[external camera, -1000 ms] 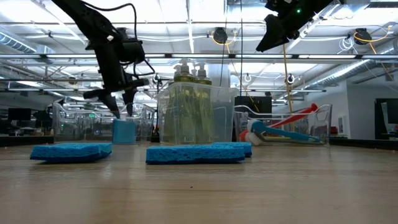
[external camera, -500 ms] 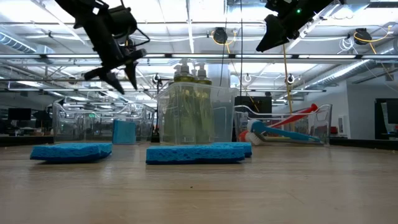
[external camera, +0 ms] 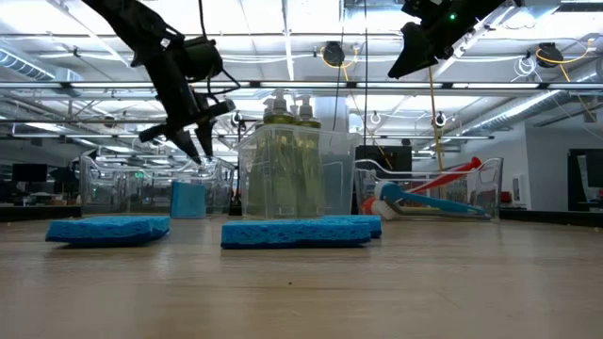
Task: Pick & Place Kitchen Sink Supplies
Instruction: Put the sponge into the left transparent bin
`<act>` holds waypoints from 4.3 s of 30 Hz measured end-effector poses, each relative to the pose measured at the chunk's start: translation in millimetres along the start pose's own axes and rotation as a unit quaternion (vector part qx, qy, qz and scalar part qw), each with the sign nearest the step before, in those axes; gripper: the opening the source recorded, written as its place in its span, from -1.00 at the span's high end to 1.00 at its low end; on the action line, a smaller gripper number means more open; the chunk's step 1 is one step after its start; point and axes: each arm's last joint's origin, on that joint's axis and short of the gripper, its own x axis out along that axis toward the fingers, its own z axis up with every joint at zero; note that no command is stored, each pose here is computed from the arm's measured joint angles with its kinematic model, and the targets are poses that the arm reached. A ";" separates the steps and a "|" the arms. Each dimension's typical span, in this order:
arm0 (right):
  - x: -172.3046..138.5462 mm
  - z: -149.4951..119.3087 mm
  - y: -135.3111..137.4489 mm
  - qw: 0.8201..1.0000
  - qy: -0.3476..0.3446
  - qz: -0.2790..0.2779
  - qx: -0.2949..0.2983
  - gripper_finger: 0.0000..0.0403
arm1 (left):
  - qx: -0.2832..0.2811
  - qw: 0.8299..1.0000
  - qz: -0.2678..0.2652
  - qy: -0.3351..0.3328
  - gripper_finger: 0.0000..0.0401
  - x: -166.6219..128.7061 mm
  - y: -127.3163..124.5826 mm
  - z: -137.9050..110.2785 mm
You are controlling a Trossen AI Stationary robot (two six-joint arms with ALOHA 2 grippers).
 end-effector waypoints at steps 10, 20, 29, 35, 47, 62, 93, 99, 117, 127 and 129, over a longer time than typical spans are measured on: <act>0.0 0.0 0.0 1.000 0.000 0.000 -0.006 0.32 | 0.011 0.998 0.034 0.047 0.80 28.8 8.0 -1.7; 0.0 0.0 0.0 1.000 0.000 0.000 -0.010 0.32 | -0.004 0.997 0.056 0.052 0.94 28.3 22.7 6.0; 0.0 0.0 0.0 1.000 0.000 0.000 -0.010 0.32 | -0.016 0.998 0.049 0.044 0.86 27.0 19.3 5.6; 0.0 -1.0 0.1 1.000 0.005 0.001 -0.012 0.32 | 0.000 1.000 -0.003 -0.011 0.98 11.1 3.0 8.7; 0.0 -1.1 0.1 1.000 0.005 0.001 -0.012 0.32 | 0.011 0.998 0.050 0.043 0.98 34.3 9.8 -1.4; 0.0 -1.4 0.2 1.000 0.007 0.001 -0.014 0.32 | 0.007 0.994 0.082 0.074 0.90 41.5 25.4 1.2; 0.0 -1.4 0.2 1.000 0.007 0.001 -0.015 0.32 | -0.133 0.960 0.019 0.247 0.74 -101.9 -53.7 -177.6; 0.0 -1.4 0.2 1.000 0.007 0.001 -0.016 0.32 | -0.126 0.956 0.044 0.260 0.53 -89.0 -65.0 -203.4; 0.0 -1.7 0.3 1.000 0.008 0.002 -0.017 0.32 | -0.122 0.943 0.095 0.293 -0.27 -41.5 -84.8 -252.1; -0.1 -1.7 0.6 0.999 0.008 0.003 -0.031 0.32 | -0.103 0.944 0.139 0.281 -0.27 -12.4 -82.8 -268.5; -0.1 -1.7 0.5 0.999 0.008 0.003 -0.033 0.32 | -0.101 0.945 0.135 0.280 -0.26 -7.0 -82.1 -270.8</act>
